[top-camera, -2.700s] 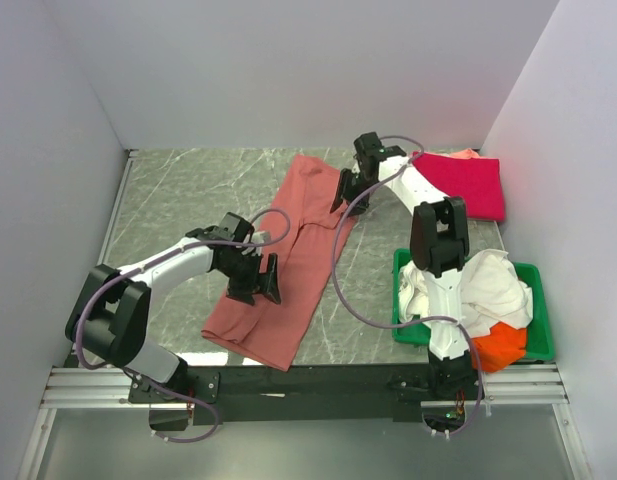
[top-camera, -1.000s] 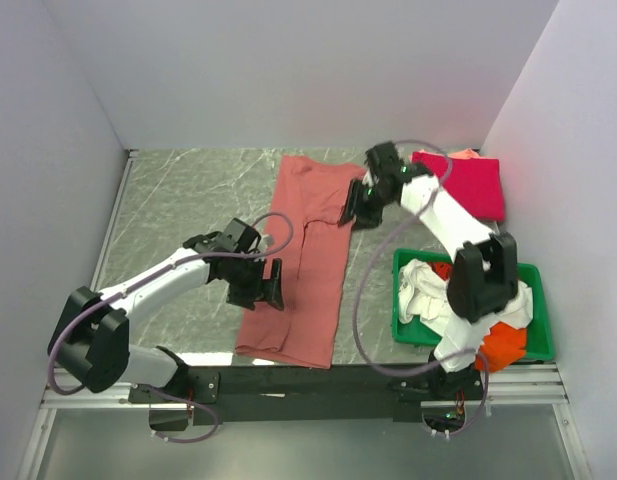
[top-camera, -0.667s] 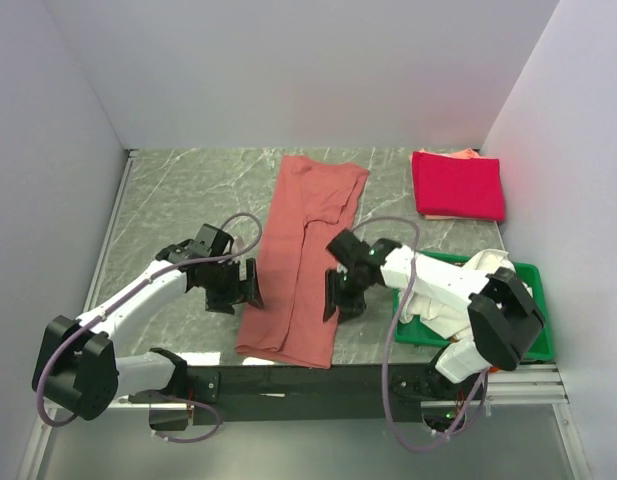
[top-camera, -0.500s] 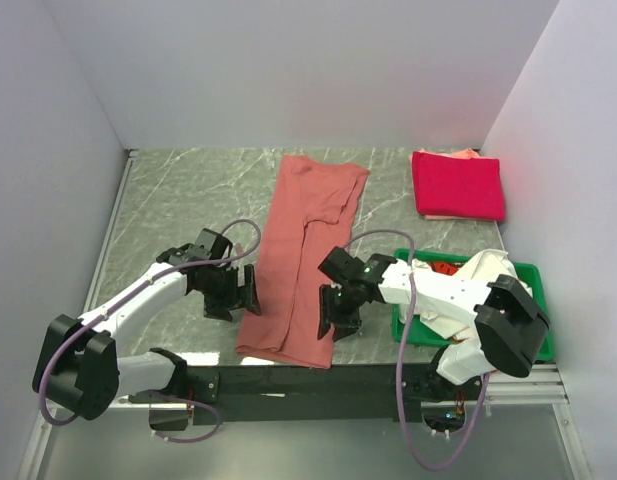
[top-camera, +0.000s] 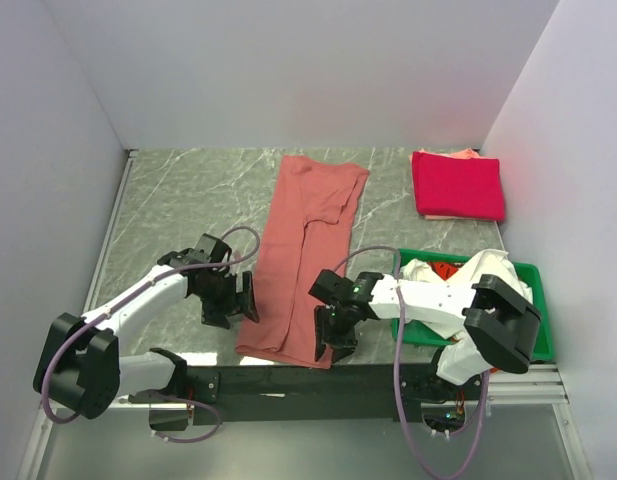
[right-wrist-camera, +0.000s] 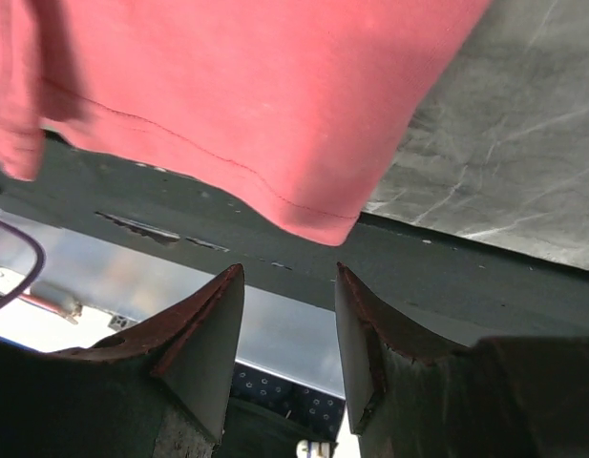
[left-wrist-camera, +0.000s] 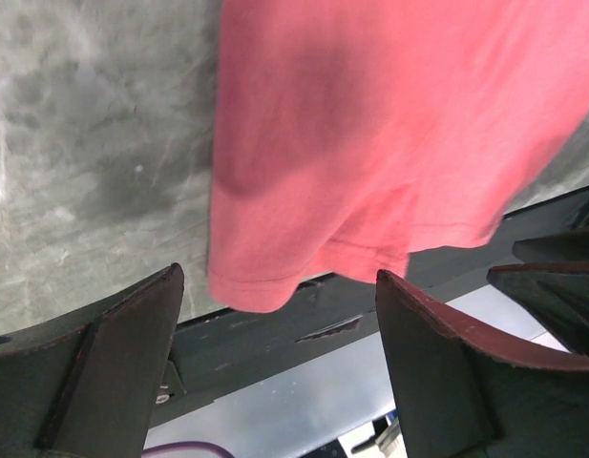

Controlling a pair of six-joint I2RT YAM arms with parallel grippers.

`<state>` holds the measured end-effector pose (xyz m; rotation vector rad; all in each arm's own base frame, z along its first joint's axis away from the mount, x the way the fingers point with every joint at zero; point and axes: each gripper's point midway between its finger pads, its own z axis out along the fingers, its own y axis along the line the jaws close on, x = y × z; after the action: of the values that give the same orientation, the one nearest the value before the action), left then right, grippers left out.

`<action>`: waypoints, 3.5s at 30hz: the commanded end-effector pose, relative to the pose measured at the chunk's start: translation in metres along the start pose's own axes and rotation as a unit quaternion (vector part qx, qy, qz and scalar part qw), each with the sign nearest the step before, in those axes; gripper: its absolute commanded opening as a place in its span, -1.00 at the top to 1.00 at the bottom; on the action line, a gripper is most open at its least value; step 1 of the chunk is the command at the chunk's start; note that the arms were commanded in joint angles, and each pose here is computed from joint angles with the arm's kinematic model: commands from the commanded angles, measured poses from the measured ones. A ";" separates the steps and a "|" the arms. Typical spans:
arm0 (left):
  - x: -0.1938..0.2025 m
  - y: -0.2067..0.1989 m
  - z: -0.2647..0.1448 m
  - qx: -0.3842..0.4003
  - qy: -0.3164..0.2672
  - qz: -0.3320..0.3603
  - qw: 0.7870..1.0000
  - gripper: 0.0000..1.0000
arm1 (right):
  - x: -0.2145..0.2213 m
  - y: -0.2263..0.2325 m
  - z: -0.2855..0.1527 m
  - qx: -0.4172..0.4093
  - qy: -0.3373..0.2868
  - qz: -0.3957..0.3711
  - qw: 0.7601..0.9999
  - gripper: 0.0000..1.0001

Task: Fold and stack the t-shirts
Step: Fold the tshirt

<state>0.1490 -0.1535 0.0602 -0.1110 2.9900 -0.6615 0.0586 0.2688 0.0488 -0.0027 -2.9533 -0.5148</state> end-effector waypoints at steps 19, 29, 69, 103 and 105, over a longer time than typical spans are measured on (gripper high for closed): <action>0.009 0.004 -0.003 0.003 0.007 0.009 1.000 -0.69 | 0.001 -0.014 0.037 0.016 0.000 0.018 1.000 0.22; 0.019 0.003 -0.002 -0.022 0.005 0.003 1.000 -0.54 | 0.008 -0.044 0.024 0.044 -0.024 0.037 0.998 0.83; 0.065 -0.002 0.033 -0.029 0.003 -0.044 0.999 0.07 | 0.002 -0.053 0.016 0.023 -0.052 0.055 0.997 0.85; 0.060 -0.034 0.020 0.025 -0.041 -0.025 0.998 0.99 | -0.009 -0.048 -0.013 0.013 -0.106 0.062 0.992 1.00; 0.054 -0.041 0.013 0.038 -0.055 -0.023 0.998 0.99 | -0.012 -0.044 -0.021 0.007 -0.119 0.063 0.991 1.00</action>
<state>0.0849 -0.1918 0.0399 -0.1891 2.9448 -0.6970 0.0582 0.2215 0.0341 -0.1999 -3.0945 -0.4919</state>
